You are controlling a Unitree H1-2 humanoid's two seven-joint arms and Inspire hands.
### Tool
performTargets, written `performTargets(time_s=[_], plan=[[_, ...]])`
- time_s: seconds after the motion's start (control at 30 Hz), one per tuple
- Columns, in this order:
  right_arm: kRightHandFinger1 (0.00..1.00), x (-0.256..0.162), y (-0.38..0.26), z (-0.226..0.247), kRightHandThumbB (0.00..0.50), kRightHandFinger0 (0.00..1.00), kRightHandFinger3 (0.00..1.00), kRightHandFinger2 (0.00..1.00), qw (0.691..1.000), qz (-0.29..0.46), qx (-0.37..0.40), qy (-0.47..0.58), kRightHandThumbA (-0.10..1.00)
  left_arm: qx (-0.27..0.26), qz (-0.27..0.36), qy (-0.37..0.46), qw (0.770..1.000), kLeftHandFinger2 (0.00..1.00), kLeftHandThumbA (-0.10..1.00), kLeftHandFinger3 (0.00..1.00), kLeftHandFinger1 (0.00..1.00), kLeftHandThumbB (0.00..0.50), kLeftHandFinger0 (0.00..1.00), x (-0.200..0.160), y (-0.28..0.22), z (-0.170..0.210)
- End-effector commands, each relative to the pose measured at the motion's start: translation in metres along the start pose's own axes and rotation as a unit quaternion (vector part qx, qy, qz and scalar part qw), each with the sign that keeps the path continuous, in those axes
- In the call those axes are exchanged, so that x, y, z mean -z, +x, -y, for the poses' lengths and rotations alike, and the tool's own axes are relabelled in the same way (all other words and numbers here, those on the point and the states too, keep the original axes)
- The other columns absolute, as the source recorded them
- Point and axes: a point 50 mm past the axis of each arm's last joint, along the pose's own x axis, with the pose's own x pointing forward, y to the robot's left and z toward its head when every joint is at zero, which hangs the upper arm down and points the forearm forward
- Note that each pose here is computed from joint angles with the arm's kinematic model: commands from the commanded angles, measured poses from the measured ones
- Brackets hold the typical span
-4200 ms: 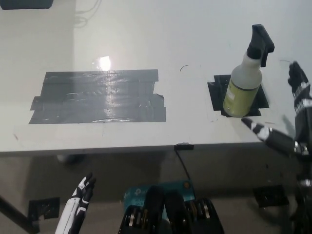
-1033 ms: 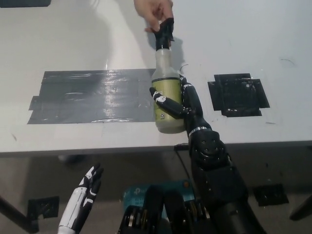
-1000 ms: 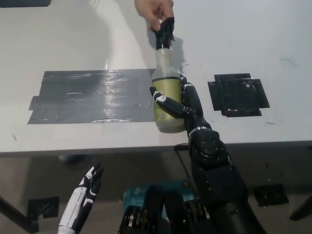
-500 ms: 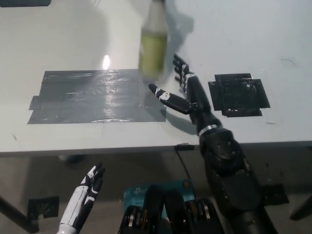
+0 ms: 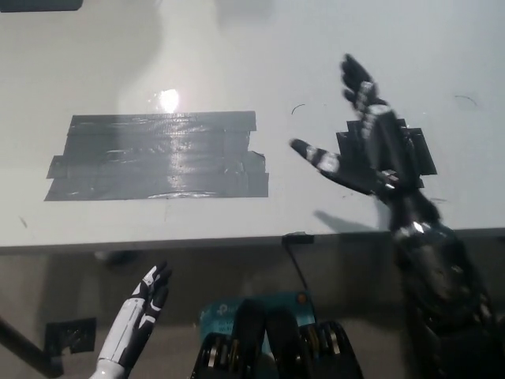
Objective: A spray bottle is kept on the black marked spot on the table infront of the robot and the robot extends its right arm to pick it up and hands it to a person
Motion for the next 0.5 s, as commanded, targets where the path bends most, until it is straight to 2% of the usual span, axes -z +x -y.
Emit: performTargets(time_s=[0.0,0.17,0.23,0.27,0.33,0.37,0.4,0.47], plan=[[1.00,-0.073,-0.075,0.023,0.500,1.00,1.00,1.00,0.993,0.102,-0.038,-0.050,0.92,-0.006,0.022,0.010,1.000,1.00,1.00,1.00,1.00,0.212,1.00,-0.013,0.005,-0.012],[1.00,-0.036,-0.119,0.029,0.492,1.00,1.00,1.00,0.997,0.031,-0.039,-0.053,0.92,-0.002,0.015,0.005,1.000,1.00,1.00,1.00,1.00,0.200,1.00,-0.007,-0.003,-0.007],[1.00,-0.020,-0.131,0.030,0.483,1.00,1.00,1.00,0.998,0.003,-0.037,-0.054,0.93,-0.002,0.012,0.003,1.000,1.00,1.00,1.00,1.00,0.211,1.00,-0.005,-0.005,-0.005],[1.00,0.002,-0.148,0.033,0.466,1.00,1.00,1.00,0.997,-0.038,-0.034,-0.053,0.93,-0.003,0.013,-0.004,1.000,1.00,1.00,1.00,1.00,0.227,1.00,-0.003,-0.007,-0.003],[1.00,0.019,-0.159,0.032,0.458,1.00,1.00,1.00,0.996,-0.067,-0.031,-0.044,0.94,-0.005,0.012,-0.007,1.000,1.00,1.00,1.00,1.00,0.273,1.00,-0.001,-0.010,-0.001],[1.00,0.028,-0.163,0.032,0.456,1.00,1.00,1.00,0.996,-0.079,-0.028,-0.040,0.94,-0.005,0.011,-0.008,1.000,1.00,1.00,1.00,1.00,0.280,1.00,0.000,-0.011,-0.001],[1.00,0.046,-0.170,0.030,0.457,1.00,1.00,1.00,0.994,-0.105,-0.021,-0.036,0.96,-0.007,0.010,-0.014,1.000,1.00,1.00,1.00,1.00,0.312,1.00,0.002,-0.013,0.000],[1.00,0.063,-0.178,0.028,0.455,1.00,1.00,1.00,0.991,-0.130,-0.016,-0.032,0.96,-0.008,0.006,-0.017,1.000,1.00,1.00,1.00,1.00,0.324,1.00,0.004,-0.017,0.002]])
